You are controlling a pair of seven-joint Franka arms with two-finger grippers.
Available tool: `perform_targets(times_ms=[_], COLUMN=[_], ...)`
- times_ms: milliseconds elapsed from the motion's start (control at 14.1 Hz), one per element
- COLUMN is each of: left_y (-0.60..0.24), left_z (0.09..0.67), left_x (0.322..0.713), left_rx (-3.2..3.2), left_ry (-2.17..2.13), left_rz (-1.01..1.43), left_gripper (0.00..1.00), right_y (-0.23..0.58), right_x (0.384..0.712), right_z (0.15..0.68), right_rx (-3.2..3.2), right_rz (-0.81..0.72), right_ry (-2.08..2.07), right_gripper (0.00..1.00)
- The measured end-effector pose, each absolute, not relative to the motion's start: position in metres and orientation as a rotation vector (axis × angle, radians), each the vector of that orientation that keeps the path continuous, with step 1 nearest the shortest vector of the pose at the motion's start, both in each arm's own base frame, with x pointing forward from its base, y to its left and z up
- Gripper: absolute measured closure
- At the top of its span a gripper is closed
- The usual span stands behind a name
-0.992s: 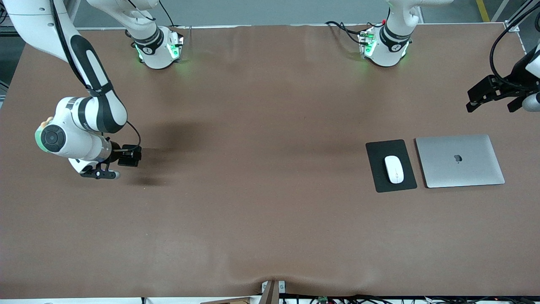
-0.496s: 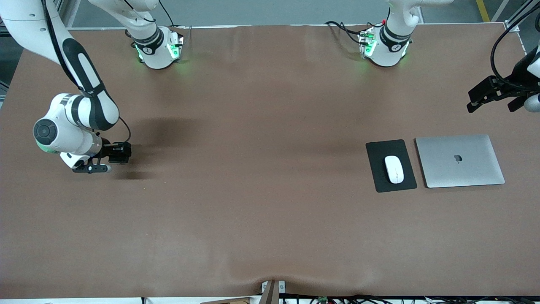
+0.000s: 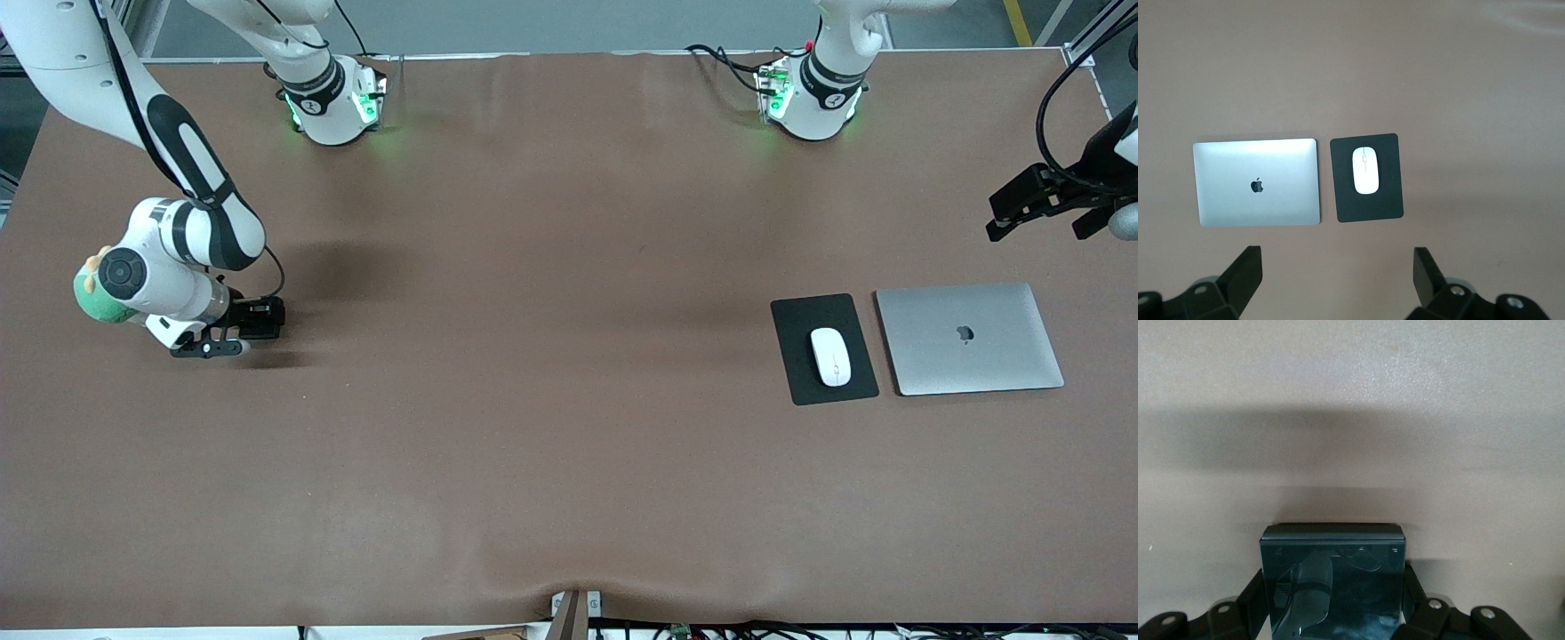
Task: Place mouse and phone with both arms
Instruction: 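Lower the phone beside the plush toy and open the right gripper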
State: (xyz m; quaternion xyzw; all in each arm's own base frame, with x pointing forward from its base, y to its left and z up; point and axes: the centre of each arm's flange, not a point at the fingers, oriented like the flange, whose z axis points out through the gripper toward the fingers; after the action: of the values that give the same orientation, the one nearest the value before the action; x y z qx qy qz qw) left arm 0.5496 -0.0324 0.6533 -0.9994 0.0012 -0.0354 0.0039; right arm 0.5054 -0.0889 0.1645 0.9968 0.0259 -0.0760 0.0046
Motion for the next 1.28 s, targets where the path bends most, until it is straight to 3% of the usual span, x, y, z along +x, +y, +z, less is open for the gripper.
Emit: perform_targets(times_ms=[142, 283, 354, 709, 1276], left_y=[-0.033, -0.034, -0.034, -0.034, -0.037], left_z=[0.65, 0.648, 0.648, 0.649, 0.65], left_x=[0.552, 0.553, 0.553, 0.553, 0.553], left_rx=[-3.132, -3.132, -3.132, -3.132, -3.132], left_ry=[0.006, 0.009, 0.008, 0.007, 0.017], left_rz=[-0.103, -0.097, -0.097, -0.101, -0.105], left_gripper=[0.0, 0.0, 0.0, 0.0, 0.0], right_y=[-0.089, -0.089, -0.089, -0.066, -0.039], right_x=[0.505, 0.504, 0.505, 0.537, 0.597], right_z=[0.164, 0.164, 0.165, 0.198, 0.297], right_rx=[3.122, 3.122, 3.122, 3.111, 3.087], right_rz=[-0.238, -0.258, -0.281, -0.414, -0.458], right_ry=[0.086, 0.092, 0.099, 0.179, 0.249], right_gripper=[0.2, 0.03, 0.0, 0.0, 0.0])
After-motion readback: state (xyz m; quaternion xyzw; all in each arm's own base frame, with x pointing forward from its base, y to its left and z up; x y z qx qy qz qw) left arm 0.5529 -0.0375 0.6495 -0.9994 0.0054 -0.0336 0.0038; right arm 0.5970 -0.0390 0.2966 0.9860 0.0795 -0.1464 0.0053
